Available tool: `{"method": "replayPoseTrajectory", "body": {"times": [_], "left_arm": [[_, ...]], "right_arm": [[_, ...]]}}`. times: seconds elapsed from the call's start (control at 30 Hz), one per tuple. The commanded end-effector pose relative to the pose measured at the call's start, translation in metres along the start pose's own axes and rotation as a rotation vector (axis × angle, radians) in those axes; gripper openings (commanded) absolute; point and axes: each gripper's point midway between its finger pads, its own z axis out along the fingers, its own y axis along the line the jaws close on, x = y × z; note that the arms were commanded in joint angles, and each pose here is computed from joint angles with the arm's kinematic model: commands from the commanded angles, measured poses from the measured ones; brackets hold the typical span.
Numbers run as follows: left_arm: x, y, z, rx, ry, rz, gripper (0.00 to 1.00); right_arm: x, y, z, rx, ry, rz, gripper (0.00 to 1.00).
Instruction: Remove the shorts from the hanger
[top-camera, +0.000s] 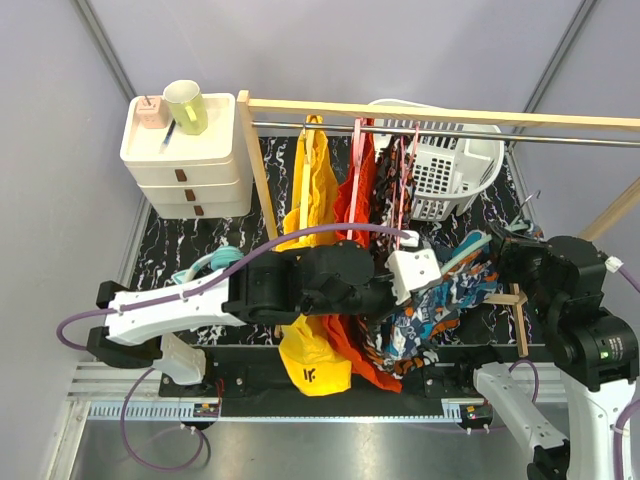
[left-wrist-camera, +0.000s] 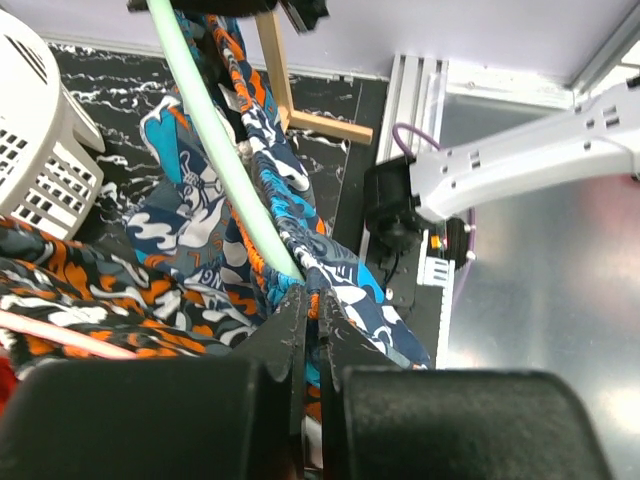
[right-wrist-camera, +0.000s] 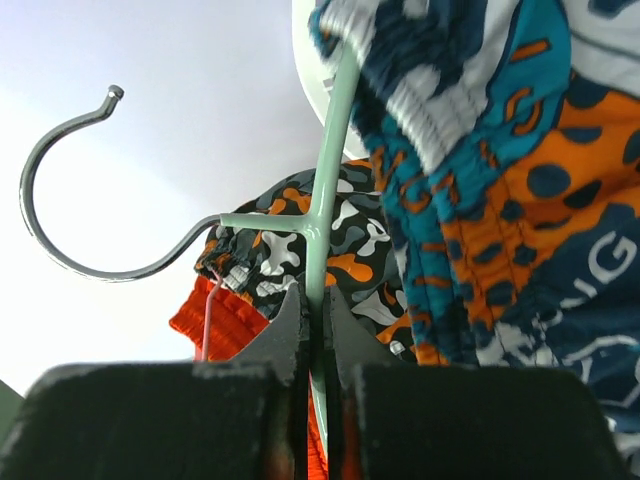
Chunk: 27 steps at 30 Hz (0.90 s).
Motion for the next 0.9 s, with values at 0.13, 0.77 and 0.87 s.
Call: {"method": "replayPoseTrajectory", "body": {"times": [0.13,0.77,0.87], "left_arm": [[0.021,-0.020,-0.035,0.109,0.054,0.011,0.00],[0.004,0.011,-0.024,-0.071,0.011,0.020,0.00],[-0.003,0.028,-0.020,-0.174,-0.025,0.014,0.00]], "right_arm": [[-0.016,0.032,-0.002,-0.138,-0.058,0.270,0.00],[0.017,0.017,-0.037,-0.127,0.187,0.297,0.00],[0.035,0.013,-0.054,-0.145,0.305,0.200,0.00]]}}
